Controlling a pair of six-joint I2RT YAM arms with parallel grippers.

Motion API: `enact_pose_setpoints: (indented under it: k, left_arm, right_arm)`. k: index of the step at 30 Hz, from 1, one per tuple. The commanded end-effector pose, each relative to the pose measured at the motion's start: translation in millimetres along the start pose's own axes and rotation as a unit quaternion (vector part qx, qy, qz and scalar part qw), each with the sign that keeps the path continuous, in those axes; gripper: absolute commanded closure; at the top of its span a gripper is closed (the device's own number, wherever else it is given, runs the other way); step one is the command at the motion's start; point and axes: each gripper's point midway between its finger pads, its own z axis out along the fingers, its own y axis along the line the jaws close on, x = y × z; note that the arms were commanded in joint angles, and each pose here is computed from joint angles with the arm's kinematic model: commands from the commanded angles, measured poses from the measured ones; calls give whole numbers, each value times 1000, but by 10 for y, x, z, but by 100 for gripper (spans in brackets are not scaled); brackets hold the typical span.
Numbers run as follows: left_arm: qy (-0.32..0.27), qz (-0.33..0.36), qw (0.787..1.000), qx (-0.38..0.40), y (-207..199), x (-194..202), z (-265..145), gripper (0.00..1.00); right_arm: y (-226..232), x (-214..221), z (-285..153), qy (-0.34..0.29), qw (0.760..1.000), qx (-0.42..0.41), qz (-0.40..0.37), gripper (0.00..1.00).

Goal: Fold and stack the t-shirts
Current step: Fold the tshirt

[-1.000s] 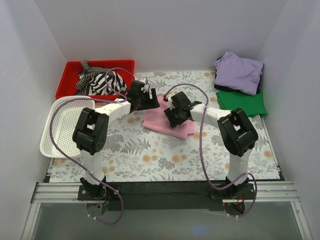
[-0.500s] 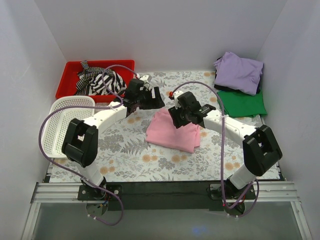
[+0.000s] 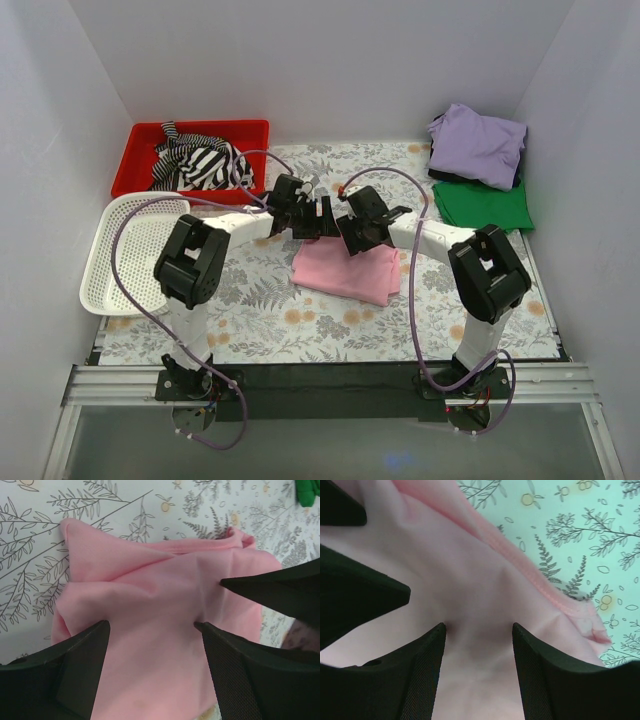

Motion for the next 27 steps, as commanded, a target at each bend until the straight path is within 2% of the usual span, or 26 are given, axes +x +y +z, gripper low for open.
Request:
enact_pose_setpoints:
  k: [1, 6, 9, 13, 17, 21, 23, 27]
  left_arm:
    - [-26, 7, 1000, 4, -7, -186, 145, 27]
    - [-12, -4, 998, -62, 349, -132, 367, 27]
    - [-11, -16, 997, -74, 408, -130, 397, 27]
    - [-36, -13, 998, -48, 220, -270, 274, 27]
    - [-48, 2, 998, -36, 93, -376, 158, 27]
    - [-52, 1, 998, -32, 30, -385, 56, 27]
    - [-58, 2, 998, -25, -35, -414, -4, 27]
    - [-81, 7, 996, -20, -187, -537, -235, 27]
  right_arm:
    - [-161, -292, 34, -45, 998, 28, 19, 38]
    - [-344, -388, -44, -68, 996, 43, 33, 38]
    - [-543, -373, -95, -68, 994, 68, 46, 38]
    - [-717, -366, -187, -75, 992, 80, 56, 37]
    - [-899, -184, -185, -45, 991, 103, 69, 37]
    - [-1035, -171, -337, -60, 987, 127, 82, 37]
    - [-1014, -287, -539, -89, 985, 119, 88, 37]
    - [-953, -240, -783, -99, 983, 77, 134, 33]
